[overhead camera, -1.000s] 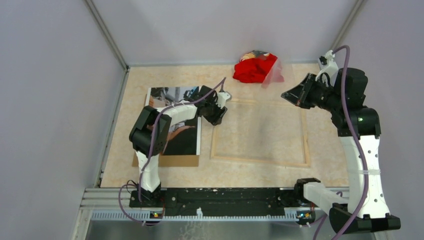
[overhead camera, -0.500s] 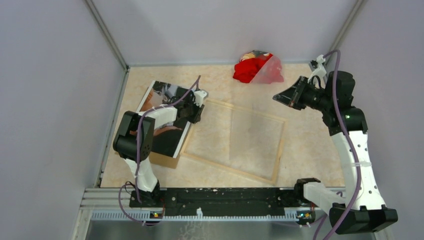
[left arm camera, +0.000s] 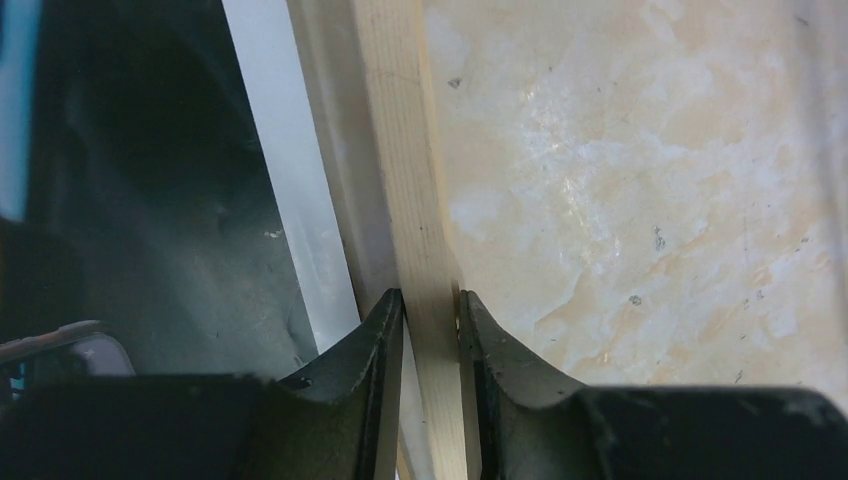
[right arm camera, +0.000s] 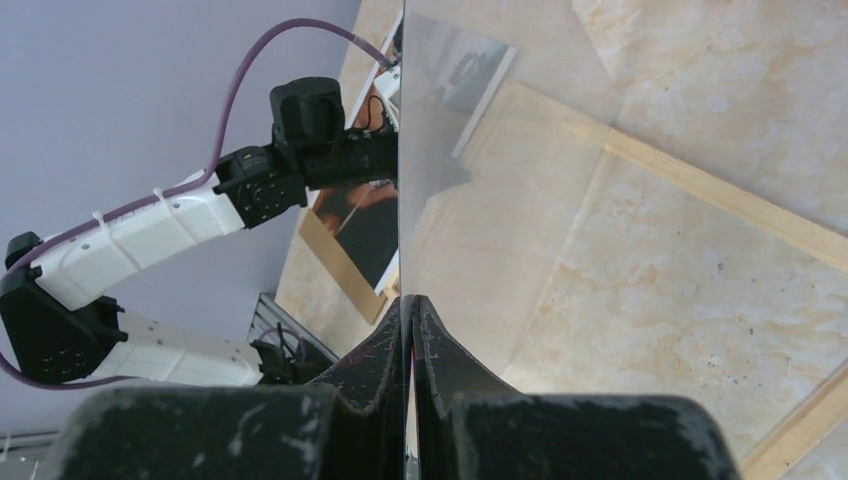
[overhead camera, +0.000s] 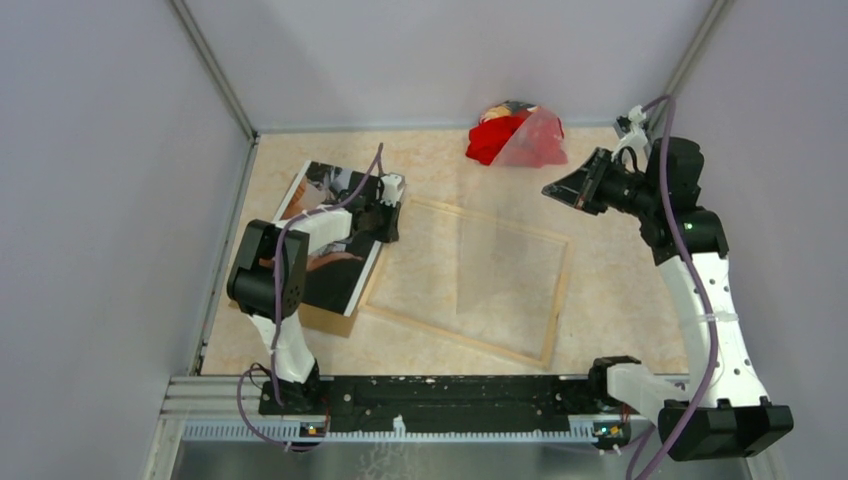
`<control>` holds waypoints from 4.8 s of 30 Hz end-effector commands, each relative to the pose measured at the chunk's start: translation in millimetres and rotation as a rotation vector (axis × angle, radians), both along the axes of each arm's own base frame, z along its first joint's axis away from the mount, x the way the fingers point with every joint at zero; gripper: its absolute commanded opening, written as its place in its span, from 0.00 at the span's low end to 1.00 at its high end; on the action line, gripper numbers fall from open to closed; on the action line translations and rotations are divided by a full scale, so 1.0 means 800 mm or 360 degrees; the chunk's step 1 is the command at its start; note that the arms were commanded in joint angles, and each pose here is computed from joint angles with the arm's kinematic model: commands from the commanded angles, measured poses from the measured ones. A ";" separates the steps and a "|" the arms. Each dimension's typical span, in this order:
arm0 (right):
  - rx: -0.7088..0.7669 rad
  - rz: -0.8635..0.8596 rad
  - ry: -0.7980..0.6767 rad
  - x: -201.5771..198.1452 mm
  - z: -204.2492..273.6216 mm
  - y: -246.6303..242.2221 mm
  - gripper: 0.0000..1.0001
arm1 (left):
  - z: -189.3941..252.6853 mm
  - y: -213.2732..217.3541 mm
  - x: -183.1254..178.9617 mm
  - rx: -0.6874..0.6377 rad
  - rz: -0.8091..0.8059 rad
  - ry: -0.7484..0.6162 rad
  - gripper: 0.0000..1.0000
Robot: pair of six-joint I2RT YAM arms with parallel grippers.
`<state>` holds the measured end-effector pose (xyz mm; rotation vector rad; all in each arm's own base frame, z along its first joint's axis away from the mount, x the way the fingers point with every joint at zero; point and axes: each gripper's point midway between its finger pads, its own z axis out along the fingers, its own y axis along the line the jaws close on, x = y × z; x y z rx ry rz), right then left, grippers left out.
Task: Put the photo into the frame
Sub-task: Adjust the photo frame at the center of the board, then place the photo frame item in the photo frame.
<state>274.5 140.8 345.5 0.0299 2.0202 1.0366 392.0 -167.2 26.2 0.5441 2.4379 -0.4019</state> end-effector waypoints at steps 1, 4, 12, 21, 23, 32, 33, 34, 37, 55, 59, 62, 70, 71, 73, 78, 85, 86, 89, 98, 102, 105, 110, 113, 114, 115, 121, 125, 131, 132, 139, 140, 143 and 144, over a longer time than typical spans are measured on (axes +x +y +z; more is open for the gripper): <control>-0.0021 0.0008 -0.0134 0.014 0.023 -0.003 0.00 | -0.070 0.035 -0.046 0.0140 0.0267 0.0414 0.09; -0.0022 0.0011 -0.0152 0.025 0.029 -0.002 0.00 | -0.066 0.025 -0.042 0.0067 0.0331 0.0447 0.06; -0.0031 0.0031 -0.0192 0.076 0.038 0.001 0.00 | -0.077 -0.003 -0.063 -0.0108 0.0405 0.0649 0.10; -0.0132 -0.0068 -0.0107 0.145 0.008 -0.016 0.00 | -0.043 -0.033 -0.098 -0.0432 0.0279 0.0781 0.47; -0.0124 -0.0072 -0.0117 0.150 0.014 -0.018 0.00 | -0.036 -0.029 -0.112 -0.0455 0.0240 0.0820 0.48; -0.0126 -0.0039 -0.0148 0.148 0.035 -0.015 0.00 | -0.013 -0.035 -0.142 -0.0594 -0.0033 0.0875 0.61; -0.0116 -0.0028 -0.0148 0.144 0.035 -0.014 0.00 | -0.009 -0.032 -0.135 -0.0558 -0.0084 0.0823 0.63; -0.0110 -0.0013 -0.0153 0.139 0.036 -0.012 0.00 | 0.000 -0.028 -0.123 -0.0516 -0.0146 0.0743 0.65; -0.0107 -0.0010 -0.0166 0.127 0.037 -0.012 0.00 | 0.023 -0.014 -0.081 -0.0308 -0.0338 0.0444 0.69; -0.0135 -0.0147 -0.0160 0.045 0.042 -0.032 0.00 | 0.051 -0.124 0.080 -0.0058 -0.1336 -0.0185 0.99; -0.0142 -0.0147 -0.0166 0.031 0.041 -0.033 0.00 | 0.024 -0.127 0.079 0.0057 -0.1430 -0.0172 0.99; -0.0142 -0.0145 -0.0177 0.025 0.041 -0.033 0.00 | 0.009 -0.127 0.082 0.0163 -0.1439 -0.0181 0.94; -0.0136 -0.0118 -0.0185 0.019 0.040 -0.030 0.00 | -0.015 -0.124 0.095 0.0234 -0.1242 -0.0103 0.66; -0.0135 -0.0114 -0.0187 0.019 0.040 -0.030 0.00 | -0.017 -0.120 0.097 0.0257 -0.1209 -0.0095 0.64; -0.0131 -0.0110 -0.0191 0.020 0.040 -0.029 0.00 | -0.020 -0.111 0.103 0.0321 -0.1150 -0.0084 0.60; -0.0103 -0.0085 -0.0189 0.024 0.039 -0.025 0.00 | -0.027 -0.090 0.106 0.0408 -0.1068 -0.0061 0.57; -0.0082 -0.0061 -0.0183 0.032 0.036 -0.021 0.00 | -0.039 -0.068 0.108 0.0394 -0.0881 0.0045 0.52; -0.0082 -0.0058 -0.0183 0.033 0.035 -0.021 0.00 | -0.041 -0.067 0.106 0.0389 -0.0859 0.0060 0.51; -0.0080 -0.0088 -0.0178 0.042 0.035 -0.031 0.00 | -0.046 -0.061 0.101 0.0353 -0.0747 0.0136 0.46; -0.0040 -0.0072 -0.0189 0.055 0.041 -0.036 0.00 | -0.052 -0.050 0.074 0.0345 -0.0689 0.0193 0.60; 0.0029 -0.0033 -0.0178 0.052 0.039 -0.029 0.00 | -0.024 -0.055 0.093 0.0348 -0.0713 0.0016 0.87; 0.0070 0.0001 -0.0165 0.049 0.036 -0.024 0.00 | 0.012 -0.054 0.113 0.0357 -0.0688 -0.0091 0.95; 0.0153 0.0059 -0.0165 0.040 0.040 -0.011 0.00 | 0.069 -0.038 0.113 0.0256 -0.0582 -0.0109 0.98; 0.0157 0.0071 -0.0179 0.035 0.043 -0.007 0.00 | 0.068 -0.033 0.070 0.0191 -0.0596 -0.0021 0.99; 0.0164 0.0076 -0.0183 0.034 0.045 -0.006 0.00 | 0.067 -0.032 0.055 0.0161 -0.0600 0.0011 0.99; 0.0174 0.0080 -0.0182 0.032 0.046 -0.004 0.00 | 0.063 -0.032 0.034 0.0121 -0.0603 0.0061 0.99; 0.0251 0.0179 -0.0192 0.026 0.058 0.024 0.00 | 0.095 -0.030 -0.013 -0.0117 -0.0566 0.0124 0.99; 0.0290 0.0249 -0.0193 0.022 0.066 0.044 0.00 | 0.117 -0.024 -0.018 -0.0195 -0.0542 0.0117 0.99; 0.0320 0.0282 -0.0200 0.014 0.073 0.051 0.00 | 0.073 -0.042 -0.078 -0.0403 -0.0528 0.0405 0.96; 0.0330 0.0290 -0.0199 0.013 0.074 0.051 0.00 | 0.064 -0.041 -0.081 -0.0413 -0.0504 0.0432 0.95; 0.0370 0.0321 -0.0100 0.013 0.046 0.056 0.00 | 0.082 -0.019 -0.052 -0.0501 -0.0397 0.0348 0.88; 0.0387 0.0325 -0.0089 0.013 0.041 0.057 0.00 | 0.083 -0.018 -0.052 -0.0493 -0.0399 0.0336 0.85; 0.0404 0.0321 -0.0056 0.014 0.023 0.057 0.00 | 0.079 -0.019 -0.061 -0.0511 -0.0405 0.0361 0.73; 0.0408 0.0320 -0.0047 0.015 0.017 0.058 0.00 | 0.077 -0.019 -0.064 -0.0519 -0.0407 0.0372 0.68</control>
